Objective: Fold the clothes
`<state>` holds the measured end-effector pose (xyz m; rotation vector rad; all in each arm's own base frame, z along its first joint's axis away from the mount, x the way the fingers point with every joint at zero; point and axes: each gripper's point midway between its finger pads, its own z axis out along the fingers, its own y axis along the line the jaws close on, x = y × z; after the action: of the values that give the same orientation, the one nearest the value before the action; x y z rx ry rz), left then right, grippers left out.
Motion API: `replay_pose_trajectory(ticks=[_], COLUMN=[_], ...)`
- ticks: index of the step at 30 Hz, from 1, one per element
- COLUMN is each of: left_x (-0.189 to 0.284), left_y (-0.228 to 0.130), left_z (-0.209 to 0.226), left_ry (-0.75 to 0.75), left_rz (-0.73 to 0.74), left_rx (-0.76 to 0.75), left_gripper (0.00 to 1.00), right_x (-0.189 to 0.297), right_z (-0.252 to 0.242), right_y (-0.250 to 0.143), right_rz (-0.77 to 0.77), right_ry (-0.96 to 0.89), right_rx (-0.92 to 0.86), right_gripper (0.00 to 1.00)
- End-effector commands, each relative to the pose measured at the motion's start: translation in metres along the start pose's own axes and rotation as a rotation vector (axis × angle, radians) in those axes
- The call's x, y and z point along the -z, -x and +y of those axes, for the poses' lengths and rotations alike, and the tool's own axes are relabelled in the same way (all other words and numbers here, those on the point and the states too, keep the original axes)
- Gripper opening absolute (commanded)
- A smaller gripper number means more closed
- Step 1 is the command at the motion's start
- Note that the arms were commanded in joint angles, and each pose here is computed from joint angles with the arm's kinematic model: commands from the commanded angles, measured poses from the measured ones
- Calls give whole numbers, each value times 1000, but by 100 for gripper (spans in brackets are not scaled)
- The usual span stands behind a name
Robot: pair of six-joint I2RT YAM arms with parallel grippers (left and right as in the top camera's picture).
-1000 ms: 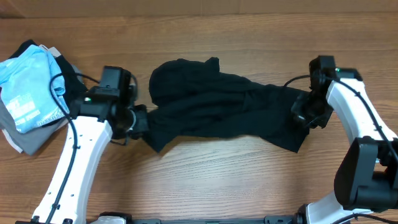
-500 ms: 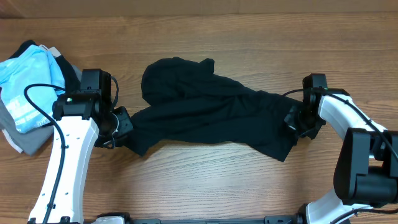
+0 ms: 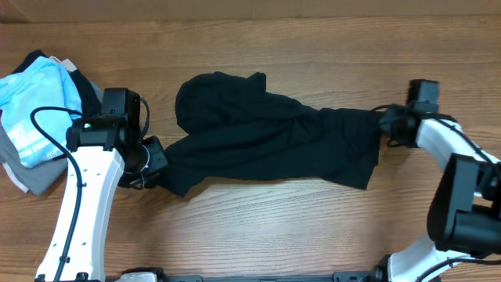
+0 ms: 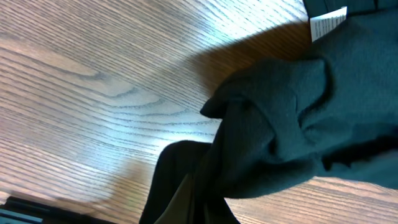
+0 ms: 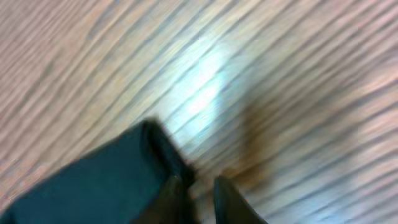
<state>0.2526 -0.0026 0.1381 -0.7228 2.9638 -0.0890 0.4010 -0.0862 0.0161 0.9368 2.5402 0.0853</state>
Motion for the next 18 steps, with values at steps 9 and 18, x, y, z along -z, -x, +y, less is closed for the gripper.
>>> replay_pose_trajectory(ticks=[9,18], left_x=[5,5], left_y=[4,4], left_z=[0,0], left_ry=[-5,-7], left_rz=[-32,-35], left_rx=[10,10], left_gripper=[4,4], right_x=[87,72], right_z=[44,67], right_y=[-59,-110], right_rz=[498,568], right_ry=[207,157], right_rx=[238,168], right_gripper=[70,68])
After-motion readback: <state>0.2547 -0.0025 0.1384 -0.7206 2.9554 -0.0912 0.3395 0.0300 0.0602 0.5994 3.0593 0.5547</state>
